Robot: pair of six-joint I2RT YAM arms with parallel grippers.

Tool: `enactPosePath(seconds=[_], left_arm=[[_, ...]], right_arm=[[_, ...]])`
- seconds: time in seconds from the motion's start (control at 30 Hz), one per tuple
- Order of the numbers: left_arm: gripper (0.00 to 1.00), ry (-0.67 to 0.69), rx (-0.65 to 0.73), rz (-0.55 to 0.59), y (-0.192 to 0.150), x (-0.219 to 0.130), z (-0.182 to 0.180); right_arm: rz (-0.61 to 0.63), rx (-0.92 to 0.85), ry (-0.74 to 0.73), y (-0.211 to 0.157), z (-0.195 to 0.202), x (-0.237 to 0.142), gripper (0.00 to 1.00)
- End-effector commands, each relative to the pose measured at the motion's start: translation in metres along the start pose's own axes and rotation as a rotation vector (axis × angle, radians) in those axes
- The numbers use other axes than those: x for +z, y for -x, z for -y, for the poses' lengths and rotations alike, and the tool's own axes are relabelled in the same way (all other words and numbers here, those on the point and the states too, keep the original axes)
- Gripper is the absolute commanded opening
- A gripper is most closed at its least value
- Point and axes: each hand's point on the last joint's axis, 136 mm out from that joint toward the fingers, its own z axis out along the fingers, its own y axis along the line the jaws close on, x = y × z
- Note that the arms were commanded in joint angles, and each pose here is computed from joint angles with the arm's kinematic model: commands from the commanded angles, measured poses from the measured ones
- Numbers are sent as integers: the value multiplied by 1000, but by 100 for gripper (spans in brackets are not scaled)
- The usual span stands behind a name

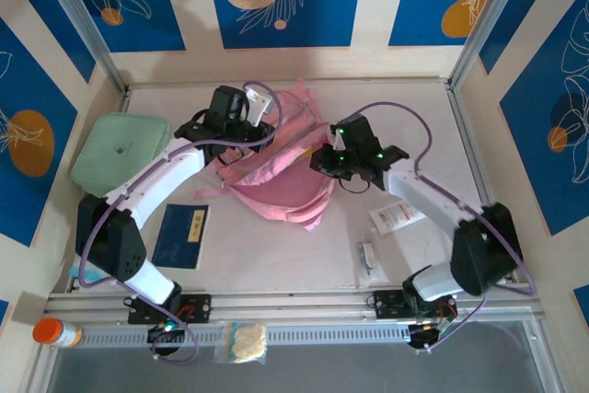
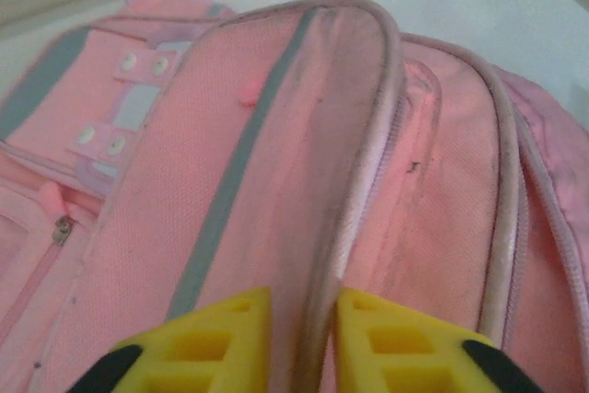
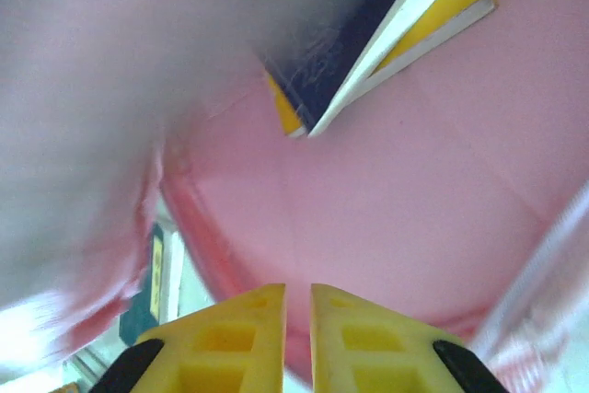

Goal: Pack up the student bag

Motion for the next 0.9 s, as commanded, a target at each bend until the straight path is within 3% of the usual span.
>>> enactPosePath(seconds=[0.0, 0.1, 0.27, 0.4, 0.87], left_arm=[[35, -57, -64, -96, -24, -1, 7], [43, -62, -167, -104, -31, -28, 15], [56, -57, -307, 9, -51, -74, 22], [68, 57, -409, -34, -96, -94, 4], [89, 538, -719, -204, -225, -153, -82]], right_arm=[[-46, -44, -92, -24, 17, -26, 17], [-77, -82, -80, -36, 11, -40, 22], [-160, -113, -89, -64, 5, -44, 28], [-210, -145, -90, -90, -3, -32, 33], [-341, -248, -17, -157, -46, 22, 48]])
